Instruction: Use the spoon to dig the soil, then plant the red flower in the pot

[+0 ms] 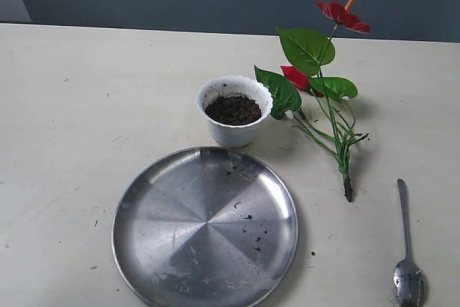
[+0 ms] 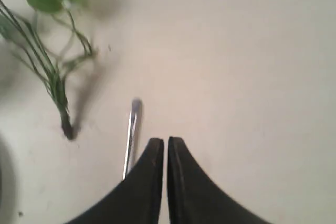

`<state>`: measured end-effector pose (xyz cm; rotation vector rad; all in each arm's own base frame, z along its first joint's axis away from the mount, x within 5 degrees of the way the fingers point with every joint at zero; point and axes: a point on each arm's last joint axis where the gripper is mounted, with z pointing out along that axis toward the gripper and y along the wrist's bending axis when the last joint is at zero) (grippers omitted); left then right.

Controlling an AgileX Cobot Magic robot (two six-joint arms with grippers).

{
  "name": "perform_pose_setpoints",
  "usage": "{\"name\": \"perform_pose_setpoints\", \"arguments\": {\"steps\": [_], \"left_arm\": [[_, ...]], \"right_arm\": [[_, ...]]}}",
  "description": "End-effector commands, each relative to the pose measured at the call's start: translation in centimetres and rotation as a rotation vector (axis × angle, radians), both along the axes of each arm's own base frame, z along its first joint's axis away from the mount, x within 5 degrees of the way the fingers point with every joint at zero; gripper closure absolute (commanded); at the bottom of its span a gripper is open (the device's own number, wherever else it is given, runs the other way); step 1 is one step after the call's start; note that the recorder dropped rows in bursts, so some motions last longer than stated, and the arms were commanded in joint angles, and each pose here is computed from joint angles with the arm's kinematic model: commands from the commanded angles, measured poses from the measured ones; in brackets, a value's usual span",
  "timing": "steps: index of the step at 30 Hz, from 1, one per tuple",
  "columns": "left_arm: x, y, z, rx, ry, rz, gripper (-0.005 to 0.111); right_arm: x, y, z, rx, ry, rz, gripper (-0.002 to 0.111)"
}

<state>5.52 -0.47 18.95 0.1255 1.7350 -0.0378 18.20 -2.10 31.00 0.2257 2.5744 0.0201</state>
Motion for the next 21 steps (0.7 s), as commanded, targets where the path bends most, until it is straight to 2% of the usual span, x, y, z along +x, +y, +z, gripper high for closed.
{"name": "perform_pose_setpoints", "arguments": {"steps": [1,7,13,15,17,21], "left_arm": [[0.0,0.0,0.2,-0.006,-0.017,-0.006,0.106],[0.0,0.0,0.2,-0.006,-0.017,-0.006,0.106],[0.0,0.0,0.2,-0.006,-0.017,-0.006,0.106],[0.0,0.0,0.2,-0.006,-0.017,-0.006,0.106],[0.0,0.0,0.2,-0.006,-0.017,-0.006,0.106],[0.0,0.0,0.2,-0.006,-0.017,-0.006,0.106]], "right_arm": [[3.1,-0.2,-4.9,0.081,0.321,-0.003,0.104],[5.9,1.5,-9.9,0.106,0.436,0.073,0.104],[8.1,5.1,-12.4,0.071,0.382,0.188,0.104],[8.6,5.8,-13.7,0.082,0.4,0.156,0.103],[8.7,5.9,-14.6,0.081,0.43,0.156,0.096],[8.9,5.7,-17.0,0.047,0.533,0.158,0.059]]}}
